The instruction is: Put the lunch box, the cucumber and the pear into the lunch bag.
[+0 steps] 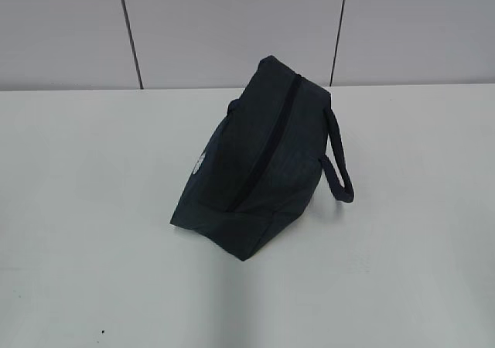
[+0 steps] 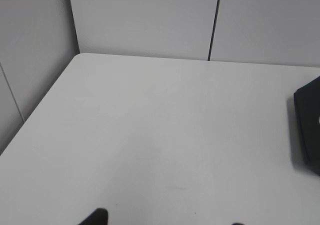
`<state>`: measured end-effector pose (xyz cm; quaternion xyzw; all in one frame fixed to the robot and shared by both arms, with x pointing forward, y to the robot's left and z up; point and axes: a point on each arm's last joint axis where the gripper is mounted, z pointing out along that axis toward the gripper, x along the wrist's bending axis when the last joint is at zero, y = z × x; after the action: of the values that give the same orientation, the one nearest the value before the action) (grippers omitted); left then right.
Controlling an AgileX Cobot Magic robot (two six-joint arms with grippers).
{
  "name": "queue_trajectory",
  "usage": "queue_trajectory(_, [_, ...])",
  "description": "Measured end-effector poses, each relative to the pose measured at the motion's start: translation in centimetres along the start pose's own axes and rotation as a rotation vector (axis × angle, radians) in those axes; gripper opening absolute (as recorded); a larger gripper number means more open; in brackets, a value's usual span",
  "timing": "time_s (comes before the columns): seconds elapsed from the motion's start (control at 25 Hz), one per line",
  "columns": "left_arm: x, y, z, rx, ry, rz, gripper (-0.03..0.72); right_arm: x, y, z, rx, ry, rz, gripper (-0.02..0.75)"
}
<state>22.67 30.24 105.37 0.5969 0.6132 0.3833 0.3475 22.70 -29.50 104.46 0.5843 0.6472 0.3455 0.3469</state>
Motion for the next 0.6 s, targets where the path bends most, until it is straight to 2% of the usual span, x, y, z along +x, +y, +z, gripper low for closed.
queue_trajectory(0.6, [0.00, 0.00, 0.00, 0.000, 0.000, 0.000, 0.435, 0.00, 0.00, 0.00, 0.000, 0.002, -0.001, 0.395])
